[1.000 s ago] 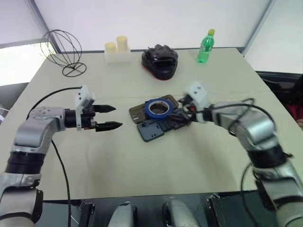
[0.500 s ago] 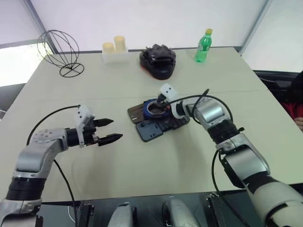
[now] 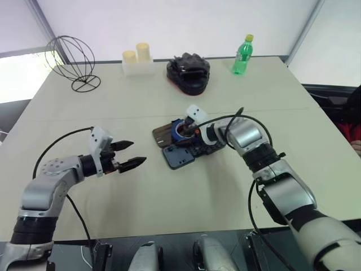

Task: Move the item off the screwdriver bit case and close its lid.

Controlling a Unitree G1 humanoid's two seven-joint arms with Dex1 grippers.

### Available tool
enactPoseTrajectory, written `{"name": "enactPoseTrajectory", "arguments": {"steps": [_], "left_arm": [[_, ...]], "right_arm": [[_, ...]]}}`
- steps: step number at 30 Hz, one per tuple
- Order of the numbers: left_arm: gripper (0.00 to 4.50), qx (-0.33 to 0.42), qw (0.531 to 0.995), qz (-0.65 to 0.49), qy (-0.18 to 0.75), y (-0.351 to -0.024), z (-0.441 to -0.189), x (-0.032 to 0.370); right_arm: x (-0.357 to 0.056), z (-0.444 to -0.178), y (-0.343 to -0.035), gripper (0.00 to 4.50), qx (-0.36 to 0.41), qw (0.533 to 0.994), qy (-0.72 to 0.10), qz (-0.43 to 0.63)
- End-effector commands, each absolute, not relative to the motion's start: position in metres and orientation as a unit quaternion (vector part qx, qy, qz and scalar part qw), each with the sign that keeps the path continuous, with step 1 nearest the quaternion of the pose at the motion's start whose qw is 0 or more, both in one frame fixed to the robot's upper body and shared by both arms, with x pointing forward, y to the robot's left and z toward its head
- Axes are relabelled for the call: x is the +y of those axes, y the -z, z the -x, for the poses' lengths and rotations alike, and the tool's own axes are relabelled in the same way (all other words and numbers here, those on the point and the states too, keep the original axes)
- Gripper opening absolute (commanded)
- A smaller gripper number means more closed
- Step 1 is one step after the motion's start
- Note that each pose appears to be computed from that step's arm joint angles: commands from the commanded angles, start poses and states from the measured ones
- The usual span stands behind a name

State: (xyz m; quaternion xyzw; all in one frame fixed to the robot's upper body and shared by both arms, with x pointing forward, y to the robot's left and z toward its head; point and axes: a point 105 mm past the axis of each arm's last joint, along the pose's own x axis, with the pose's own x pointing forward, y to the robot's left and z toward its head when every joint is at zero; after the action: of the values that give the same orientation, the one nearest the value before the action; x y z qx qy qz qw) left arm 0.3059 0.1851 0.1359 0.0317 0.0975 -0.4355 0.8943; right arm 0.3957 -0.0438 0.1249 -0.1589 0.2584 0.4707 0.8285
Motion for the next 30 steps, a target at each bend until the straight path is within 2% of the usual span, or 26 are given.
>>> {"name": "enactPoseTrajectory", "arguments": {"steps": [1, 2, 3, 5, 7, 10, 12, 15, 18, 22, 30], "left_arm": [[4.5, 0.073, 0.9, -0.04, 0.427, -0.147, -0.309, 0.189], [4.5, 0.072, 0.901, -0.04, 0.427, -0.147, -0.31, 0.189], [4.5, 0.072, 0.901, -0.039, 0.427, -0.147, -0.31, 0.189], [4.5, 0.071, 0.901, -0.038, 0.427, -0.146, -0.311, 0.187], [4.5, 0.071, 0.901, -0.036, 0.427, -0.145, -0.31, 0.186], [4.5, 0.074, 0.899, -0.034, 0.43, -0.142, -0.31, 0.185], [4.5, 0.075, 0.898, -0.033, 0.432, -0.141, -0.31, 0.184], [4.5, 0.076, 0.892, -0.03, 0.444, -0.14, -0.311, 0.179], [4.5, 0.077, 0.881, -0.03, 0.467, -0.142, -0.31, 0.168], [4.5, 0.072, 0.849, -0.04, 0.522, -0.151, -0.304, 0.144], [4.5, 0.061, 0.83, -0.068, 0.55, -0.164, -0.309, 0.131]], "right_arm": [[-0.05, -0.394, -0.11, 1.19, 0.281, 0.824, -0.461, 0.17], [-0.05, -0.394, -0.11, 0.73, 0.279, 0.825, -0.46, 0.173], [-0.05, -0.395, -0.111, 0.47, 0.276, 0.825, -0.46, 0.178], [-0.052, -0.4, -0.119, 0.47, 0.256, 0.833, -0.452, 0.191], [-0.063, -0.412, -0.141, 0.47, 0.213, 0.852, -0.422, 0.225], [-0.104, -0.429, -0.196, 0.47, 0.118, 0.869, -0.332, 0.348], [-0.128, -0.429, -0.217, 0.47, 0.095, 0.87, -0.294, 0.386], [-0.179, -0.417, -0.232, 0.47, 0.105, 0.885, -0.231, 0.39], [-0.225, -0.406, -0.227, 0.47, 0.137, 0.899, -0.172, 0.38], [-0.285, -0.388, -0.206, 0.47, 0.184, 0.937, -0.099, 0.279], [-0.344, -0.373, -0.175, 0.47, 0.219, 0.95, -0.021, 0.22]]}}
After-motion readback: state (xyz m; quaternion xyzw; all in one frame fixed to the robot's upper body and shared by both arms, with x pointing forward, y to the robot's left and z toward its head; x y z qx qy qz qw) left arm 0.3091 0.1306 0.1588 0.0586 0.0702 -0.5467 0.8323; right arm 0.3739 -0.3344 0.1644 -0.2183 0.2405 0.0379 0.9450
